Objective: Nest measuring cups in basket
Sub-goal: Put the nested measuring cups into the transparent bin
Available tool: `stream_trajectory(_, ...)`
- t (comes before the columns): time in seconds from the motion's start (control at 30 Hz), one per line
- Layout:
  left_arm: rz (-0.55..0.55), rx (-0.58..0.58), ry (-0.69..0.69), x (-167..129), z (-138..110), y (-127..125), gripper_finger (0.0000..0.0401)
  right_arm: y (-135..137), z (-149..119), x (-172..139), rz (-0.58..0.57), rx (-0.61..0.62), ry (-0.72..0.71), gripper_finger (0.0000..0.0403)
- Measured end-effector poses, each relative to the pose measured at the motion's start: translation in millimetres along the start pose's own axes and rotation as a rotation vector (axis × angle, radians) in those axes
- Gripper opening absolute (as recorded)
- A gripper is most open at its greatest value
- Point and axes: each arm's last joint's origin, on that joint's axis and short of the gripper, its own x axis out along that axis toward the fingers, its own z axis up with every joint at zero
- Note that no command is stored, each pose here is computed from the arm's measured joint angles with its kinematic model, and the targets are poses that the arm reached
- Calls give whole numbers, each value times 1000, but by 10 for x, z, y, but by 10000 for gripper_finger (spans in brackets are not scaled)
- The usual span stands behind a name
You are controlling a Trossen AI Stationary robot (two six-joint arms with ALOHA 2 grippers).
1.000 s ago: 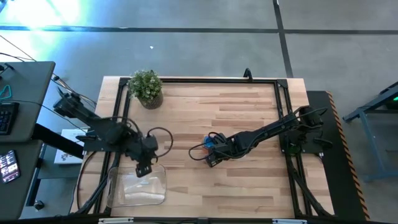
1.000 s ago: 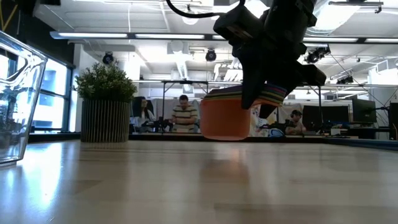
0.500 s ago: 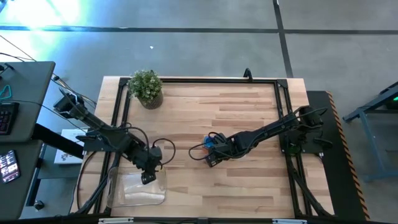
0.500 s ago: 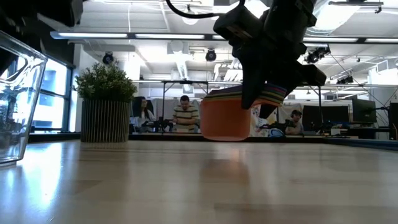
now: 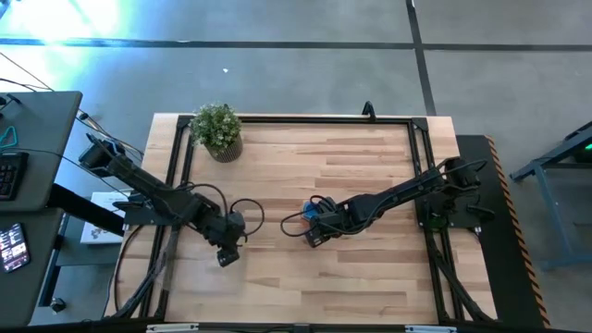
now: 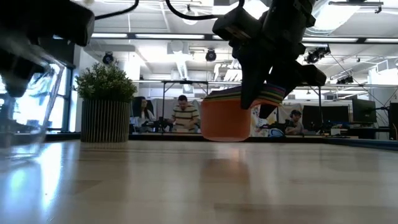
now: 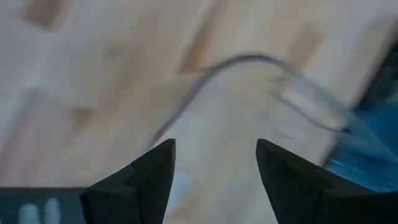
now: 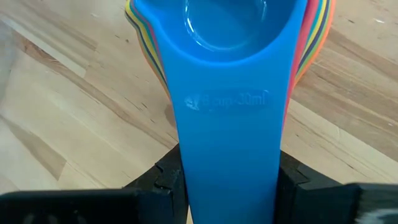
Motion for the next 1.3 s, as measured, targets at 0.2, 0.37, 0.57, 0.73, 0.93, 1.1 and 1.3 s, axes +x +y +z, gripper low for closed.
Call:
stream_trajectory(0.2,-50,4,6,7,-9,-67,216,0,0,0,0,0,0,124)
stream_trajectory(0.37,-46,12,11,113,23,-95,216,0,1,-1,-1,0,-4,124)
stream_trajectory(0.57,-47,14,21,328,153,-108,216,3,3,-1,1,3,-6,124)
stream_trajectory(0.73,-39,33,8,382,250,-64,216,4,3,-2,2,7,-8,124)
stream_trajectory(0.93,-39,45,-30,364,414,38,216,3,4,-2,0,11,-11,124)
stream_trajectory(1.1,-40,76,-49,342,525,123,216,4,9,-2,-2,27,-28,124)
stream_trajectory(1.3,-64,96,-50,316,633,213,216,3,26,0,1,36,-32,124)
